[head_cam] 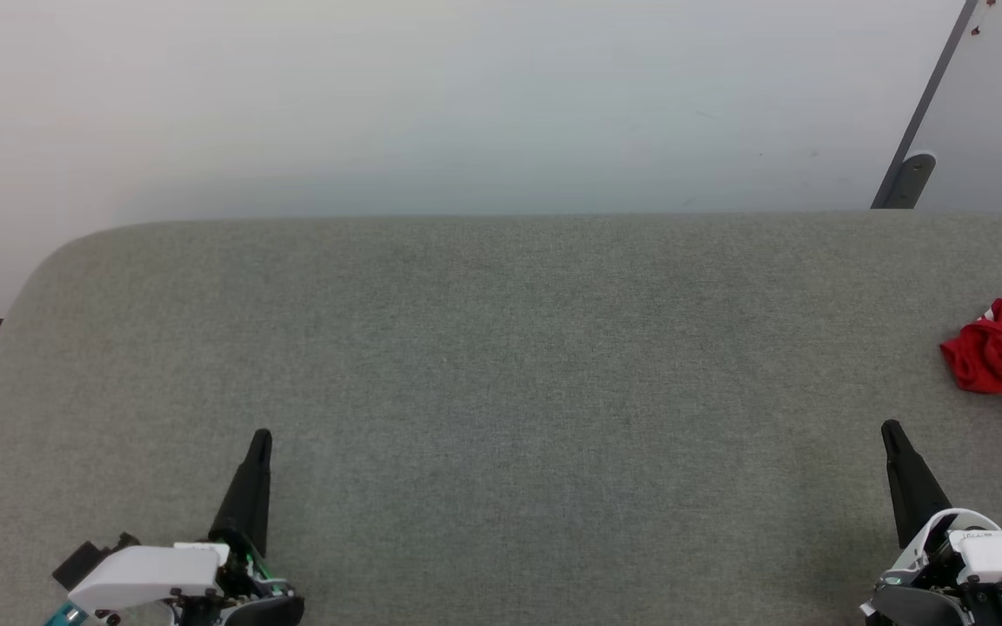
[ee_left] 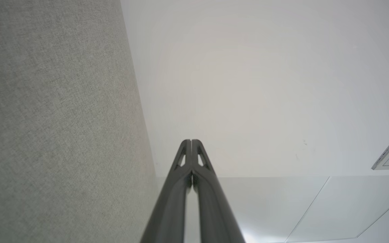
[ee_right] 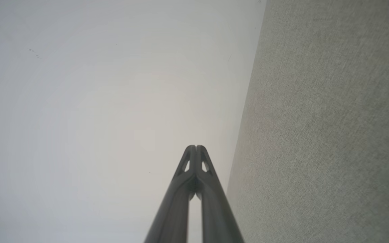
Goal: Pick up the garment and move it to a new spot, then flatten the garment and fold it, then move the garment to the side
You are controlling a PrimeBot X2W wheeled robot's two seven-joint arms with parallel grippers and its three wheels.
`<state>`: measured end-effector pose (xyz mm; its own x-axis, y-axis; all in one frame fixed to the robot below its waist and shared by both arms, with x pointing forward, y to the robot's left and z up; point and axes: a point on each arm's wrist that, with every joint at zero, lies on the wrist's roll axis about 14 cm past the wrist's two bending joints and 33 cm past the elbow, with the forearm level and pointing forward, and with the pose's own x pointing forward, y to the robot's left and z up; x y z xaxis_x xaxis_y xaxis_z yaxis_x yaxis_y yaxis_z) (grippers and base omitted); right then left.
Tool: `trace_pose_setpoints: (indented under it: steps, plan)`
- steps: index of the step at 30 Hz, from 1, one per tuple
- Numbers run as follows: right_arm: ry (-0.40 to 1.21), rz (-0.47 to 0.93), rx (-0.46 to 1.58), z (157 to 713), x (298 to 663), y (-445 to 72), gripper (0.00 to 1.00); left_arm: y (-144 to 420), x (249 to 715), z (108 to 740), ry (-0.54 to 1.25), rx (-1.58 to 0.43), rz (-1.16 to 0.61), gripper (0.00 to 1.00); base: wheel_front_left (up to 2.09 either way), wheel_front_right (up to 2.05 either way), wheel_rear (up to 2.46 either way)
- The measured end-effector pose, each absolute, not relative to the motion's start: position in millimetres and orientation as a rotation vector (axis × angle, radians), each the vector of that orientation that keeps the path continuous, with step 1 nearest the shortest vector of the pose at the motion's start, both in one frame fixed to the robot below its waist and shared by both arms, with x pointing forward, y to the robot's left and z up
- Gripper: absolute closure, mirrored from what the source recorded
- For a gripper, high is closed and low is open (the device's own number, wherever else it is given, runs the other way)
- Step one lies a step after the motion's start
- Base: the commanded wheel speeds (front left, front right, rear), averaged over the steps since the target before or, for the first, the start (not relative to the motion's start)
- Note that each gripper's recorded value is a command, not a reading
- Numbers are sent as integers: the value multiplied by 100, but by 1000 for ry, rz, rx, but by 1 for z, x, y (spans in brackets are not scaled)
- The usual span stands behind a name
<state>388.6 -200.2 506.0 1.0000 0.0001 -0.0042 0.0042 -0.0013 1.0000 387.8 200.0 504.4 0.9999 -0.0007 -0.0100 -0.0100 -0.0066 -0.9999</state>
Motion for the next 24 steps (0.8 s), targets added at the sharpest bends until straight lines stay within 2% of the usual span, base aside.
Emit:
trace_pose_setpoints:
  steps: [24]
  plan:
    - [3, -3, 1572, 506, 389, -200, 100, 200, 388, 504, 8, -1574, 9, 100, 0, 0, 0]
